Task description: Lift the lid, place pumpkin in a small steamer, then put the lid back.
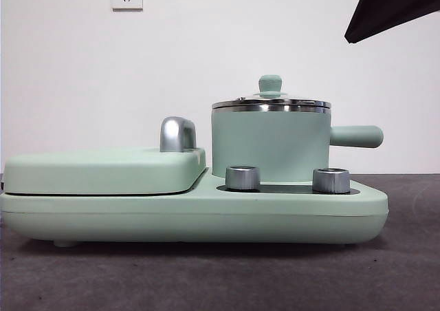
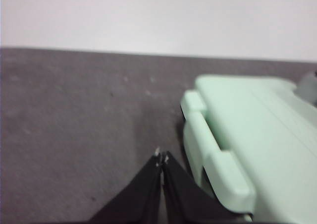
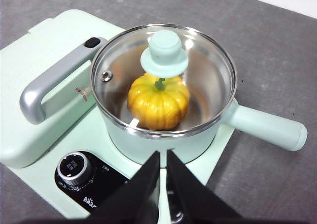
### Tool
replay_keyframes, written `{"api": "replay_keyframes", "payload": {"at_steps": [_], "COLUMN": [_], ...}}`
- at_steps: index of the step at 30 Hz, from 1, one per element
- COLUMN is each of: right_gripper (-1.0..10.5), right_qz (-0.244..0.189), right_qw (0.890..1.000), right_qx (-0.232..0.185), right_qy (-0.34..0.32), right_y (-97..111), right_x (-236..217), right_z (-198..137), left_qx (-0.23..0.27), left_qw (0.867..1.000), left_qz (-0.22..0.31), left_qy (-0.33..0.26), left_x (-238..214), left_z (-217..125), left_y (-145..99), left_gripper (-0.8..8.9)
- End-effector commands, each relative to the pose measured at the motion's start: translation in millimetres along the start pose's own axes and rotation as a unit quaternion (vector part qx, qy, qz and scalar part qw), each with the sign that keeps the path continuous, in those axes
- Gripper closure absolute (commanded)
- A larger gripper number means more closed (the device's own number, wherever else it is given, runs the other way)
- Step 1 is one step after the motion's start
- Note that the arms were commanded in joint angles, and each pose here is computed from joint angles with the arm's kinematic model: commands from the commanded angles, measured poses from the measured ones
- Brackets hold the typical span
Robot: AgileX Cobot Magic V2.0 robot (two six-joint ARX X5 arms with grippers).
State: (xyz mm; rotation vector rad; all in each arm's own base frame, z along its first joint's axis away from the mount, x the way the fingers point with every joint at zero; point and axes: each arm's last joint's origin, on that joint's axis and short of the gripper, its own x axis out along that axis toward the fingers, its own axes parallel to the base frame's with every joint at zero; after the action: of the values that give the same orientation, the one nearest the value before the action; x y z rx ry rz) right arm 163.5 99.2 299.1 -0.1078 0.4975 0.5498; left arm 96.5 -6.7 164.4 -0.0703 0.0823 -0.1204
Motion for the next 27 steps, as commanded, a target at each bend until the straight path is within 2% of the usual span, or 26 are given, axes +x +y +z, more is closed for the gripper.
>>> {"api": "replay_keyframes", "payload": {"at_steps": [1,21,24,27], "right_gripper": [9.3,9.3,9.3,9.3], "right_qz": [0.003,0.002,-0.027,-0.057], "right_qw": [1.000,1.000,0.998,0.997], "right_qx": [-0.004,-0.008,-0.049,-0.037], "right_qy": [-0.007,-0.006,-0.009,-0.034], "right_y": [1.2,1.1,-4.4,-14.8], "right_x": [0.0,0.0,-4.9,-12.8], "right_z": [2.4,2.2,-0.9,-15.7], "left_qx": [0.001,-0.003,-0.003,-0.003], "left_qw": [1.000,1.000,1.000,1.000], "left_qz": [0.006,0.005,0.005,0.005], "left_qy": [-0.003,-0.006,-0.006,-0.006], "left_x": [0.2,0.4,0.4,0.4], "left_z": [-4.7,-4.0,-4.0,-4.0], "left_y": [1.4,1.3,1.3,1.3], "left_gripper": [8.07,8.07,8.07,8.07]}}
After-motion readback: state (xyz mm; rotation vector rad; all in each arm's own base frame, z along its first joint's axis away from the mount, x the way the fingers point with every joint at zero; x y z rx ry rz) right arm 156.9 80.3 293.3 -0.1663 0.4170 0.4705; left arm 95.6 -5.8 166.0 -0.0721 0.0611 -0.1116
